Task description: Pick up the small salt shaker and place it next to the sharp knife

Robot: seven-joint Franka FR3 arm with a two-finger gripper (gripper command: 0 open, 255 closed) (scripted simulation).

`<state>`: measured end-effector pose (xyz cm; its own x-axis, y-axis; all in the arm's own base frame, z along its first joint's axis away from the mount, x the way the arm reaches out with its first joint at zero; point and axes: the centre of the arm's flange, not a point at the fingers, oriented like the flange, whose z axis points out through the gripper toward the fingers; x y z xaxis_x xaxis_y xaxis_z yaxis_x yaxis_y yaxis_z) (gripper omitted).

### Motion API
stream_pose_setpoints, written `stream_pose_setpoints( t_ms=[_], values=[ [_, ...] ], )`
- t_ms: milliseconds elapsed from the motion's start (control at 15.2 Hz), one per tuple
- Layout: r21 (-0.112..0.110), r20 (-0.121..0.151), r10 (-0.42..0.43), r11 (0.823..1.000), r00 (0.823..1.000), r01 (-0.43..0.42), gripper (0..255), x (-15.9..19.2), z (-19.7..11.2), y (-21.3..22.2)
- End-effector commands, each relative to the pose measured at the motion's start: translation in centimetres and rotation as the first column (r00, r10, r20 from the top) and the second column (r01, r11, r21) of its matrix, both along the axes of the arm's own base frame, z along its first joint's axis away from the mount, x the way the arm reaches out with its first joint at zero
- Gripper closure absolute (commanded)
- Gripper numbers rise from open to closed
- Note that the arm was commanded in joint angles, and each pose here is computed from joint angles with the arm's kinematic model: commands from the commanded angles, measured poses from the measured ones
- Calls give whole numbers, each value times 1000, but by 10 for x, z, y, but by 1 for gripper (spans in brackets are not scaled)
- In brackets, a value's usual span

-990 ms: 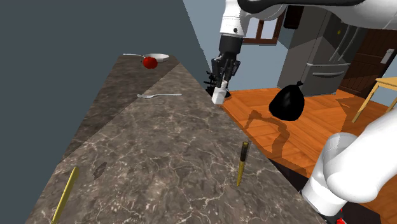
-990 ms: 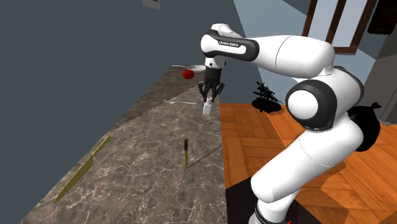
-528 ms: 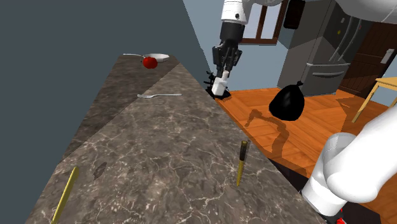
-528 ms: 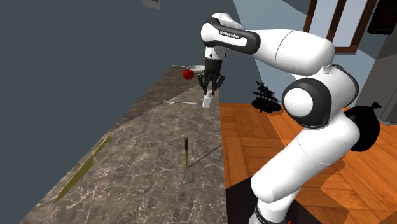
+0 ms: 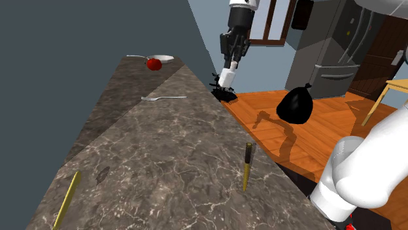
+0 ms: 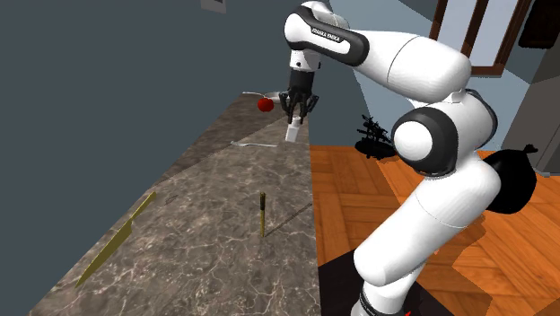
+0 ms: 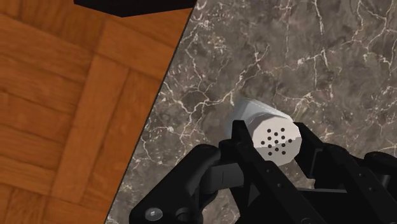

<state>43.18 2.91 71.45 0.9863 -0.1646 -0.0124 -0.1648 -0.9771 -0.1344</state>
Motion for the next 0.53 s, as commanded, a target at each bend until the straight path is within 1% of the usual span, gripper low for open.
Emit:
stream_pose_setpoints(
  t_ms=[0, 462],
  values=[
    [0, 0, 0, 1000, 1000, 0, 255, -5, 3, 13],
    [0, 0, 0, 1000, 1000, 0, 255, -39, 4, 99]
  ],
)
